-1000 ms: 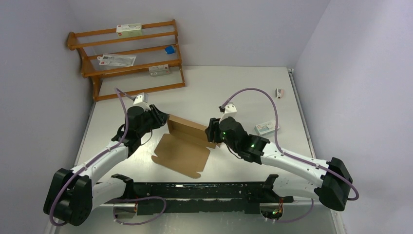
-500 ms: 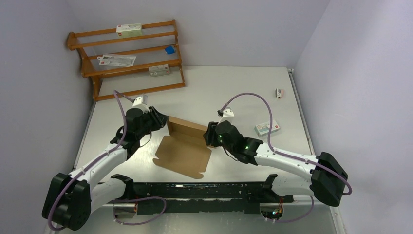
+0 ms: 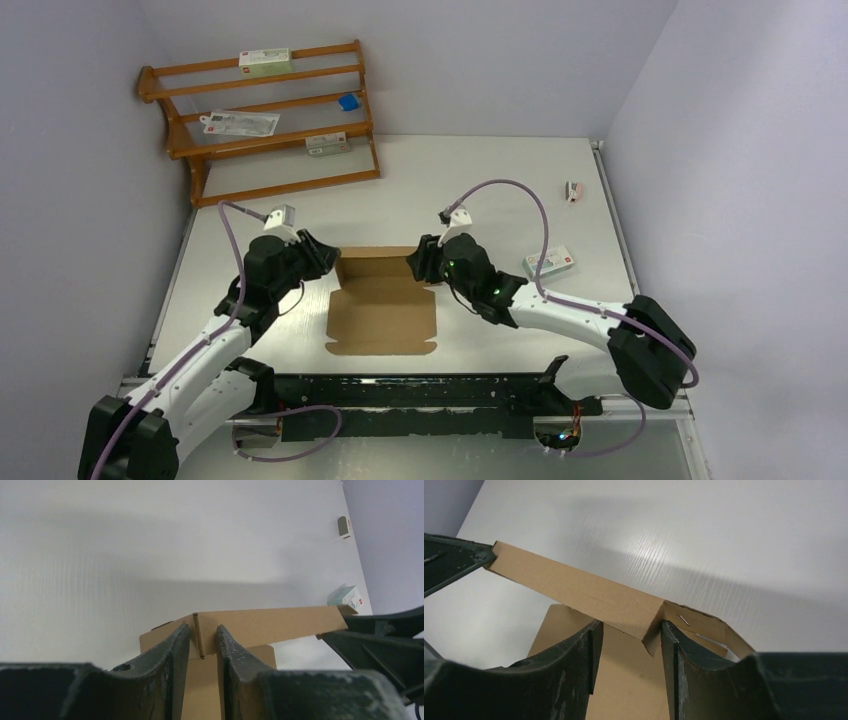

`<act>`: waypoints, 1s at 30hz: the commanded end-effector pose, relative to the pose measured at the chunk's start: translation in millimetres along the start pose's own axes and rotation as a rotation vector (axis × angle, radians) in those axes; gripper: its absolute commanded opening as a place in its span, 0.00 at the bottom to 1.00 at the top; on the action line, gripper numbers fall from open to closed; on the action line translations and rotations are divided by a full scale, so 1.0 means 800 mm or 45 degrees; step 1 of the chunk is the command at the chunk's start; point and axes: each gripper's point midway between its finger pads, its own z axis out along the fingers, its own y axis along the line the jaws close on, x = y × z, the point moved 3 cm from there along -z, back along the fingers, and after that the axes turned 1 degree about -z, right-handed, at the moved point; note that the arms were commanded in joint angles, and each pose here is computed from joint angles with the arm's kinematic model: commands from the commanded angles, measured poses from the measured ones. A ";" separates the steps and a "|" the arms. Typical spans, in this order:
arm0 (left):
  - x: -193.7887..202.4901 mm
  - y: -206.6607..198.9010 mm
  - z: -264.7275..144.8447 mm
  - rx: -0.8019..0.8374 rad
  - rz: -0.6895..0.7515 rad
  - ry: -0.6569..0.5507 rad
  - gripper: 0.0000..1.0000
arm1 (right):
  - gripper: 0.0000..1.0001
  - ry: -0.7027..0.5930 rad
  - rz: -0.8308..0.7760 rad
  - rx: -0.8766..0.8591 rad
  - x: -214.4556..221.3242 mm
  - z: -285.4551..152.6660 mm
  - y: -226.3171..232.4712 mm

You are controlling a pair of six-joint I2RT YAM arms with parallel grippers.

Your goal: Fold the paper box

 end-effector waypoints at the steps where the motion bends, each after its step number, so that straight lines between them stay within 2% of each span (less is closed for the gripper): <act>1: 0.006 0.012 -0.011 -0.057 -0.006 0.013 0.31 | 0.50 -0.113 0.014 -0.150 -0.039 0.018 0.023; 12: 0.008 0.018 -0.013 -0.081 0.011 0.014 0.30 | 0.62 -0.061 0.303 -0.268 -0.045 0.018 0.013; 17: 0.007 0.018 -0.016 -0.082 0.025 0.004 0.29 | 0.62 -0.074 0.407 -0.178 -0.048 0.018 -0.001; 24: 0.009 0.019 -0.018 -0.075 0.034 0.006 0.29 | 0.48 -0.026 0.454 -0.101 -0.025 0.027 -0.015; 30: 0.008 0.017 -0.019 -0.068 0.031 0.001 0.29 | 0.35 0.002 0.474 -0.123 -0.002 0.026 -0.019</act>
